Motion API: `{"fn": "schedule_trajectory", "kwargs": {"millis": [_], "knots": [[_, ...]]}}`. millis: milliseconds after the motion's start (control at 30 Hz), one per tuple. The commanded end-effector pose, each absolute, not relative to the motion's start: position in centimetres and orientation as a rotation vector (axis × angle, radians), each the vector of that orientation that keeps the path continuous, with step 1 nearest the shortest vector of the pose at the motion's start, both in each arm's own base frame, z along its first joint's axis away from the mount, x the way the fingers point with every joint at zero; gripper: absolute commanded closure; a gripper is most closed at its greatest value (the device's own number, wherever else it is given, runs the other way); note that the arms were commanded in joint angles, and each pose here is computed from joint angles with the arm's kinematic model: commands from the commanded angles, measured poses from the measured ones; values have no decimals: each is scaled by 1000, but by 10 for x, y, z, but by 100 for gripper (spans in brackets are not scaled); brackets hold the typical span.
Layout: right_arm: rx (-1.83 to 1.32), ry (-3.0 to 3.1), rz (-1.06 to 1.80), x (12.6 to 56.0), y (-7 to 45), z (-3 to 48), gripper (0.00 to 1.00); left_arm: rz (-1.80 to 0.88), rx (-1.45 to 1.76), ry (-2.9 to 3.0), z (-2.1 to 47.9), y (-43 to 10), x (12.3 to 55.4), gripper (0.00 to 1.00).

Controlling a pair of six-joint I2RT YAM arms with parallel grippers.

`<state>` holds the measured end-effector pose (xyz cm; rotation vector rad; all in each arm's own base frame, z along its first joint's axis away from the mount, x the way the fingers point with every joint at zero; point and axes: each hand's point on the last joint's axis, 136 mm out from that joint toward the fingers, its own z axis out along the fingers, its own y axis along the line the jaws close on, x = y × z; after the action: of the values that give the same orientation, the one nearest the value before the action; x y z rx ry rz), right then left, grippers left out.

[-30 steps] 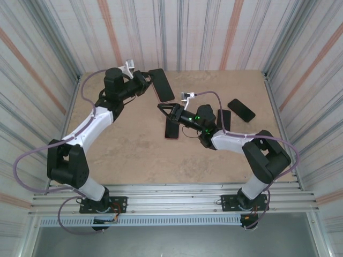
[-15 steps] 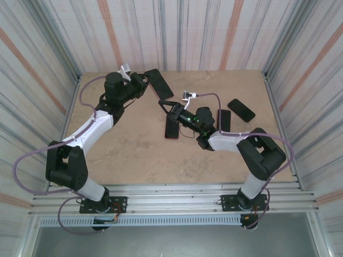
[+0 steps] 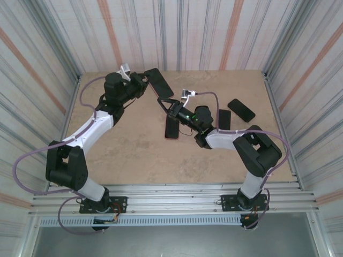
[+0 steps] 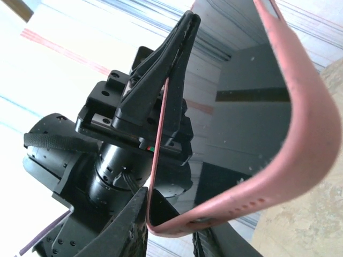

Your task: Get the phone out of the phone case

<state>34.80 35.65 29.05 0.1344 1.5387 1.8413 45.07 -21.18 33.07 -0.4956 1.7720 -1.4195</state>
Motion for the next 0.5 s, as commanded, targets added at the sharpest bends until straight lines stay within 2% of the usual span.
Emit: {"fn": "schedule_trajectory", "kwargs": {"millis": [0,133,467], "knots": [[127,1497,1865,353,356,302,81,-1490,-429,1648,373,-212,440,100],[113,1523,1860,352,358,297,88,-1497,-437,1650,374,-211,440,100],[93,1667,1724,364,343,268,93,-1596,-395,1650,400,-212,421,100]]}}
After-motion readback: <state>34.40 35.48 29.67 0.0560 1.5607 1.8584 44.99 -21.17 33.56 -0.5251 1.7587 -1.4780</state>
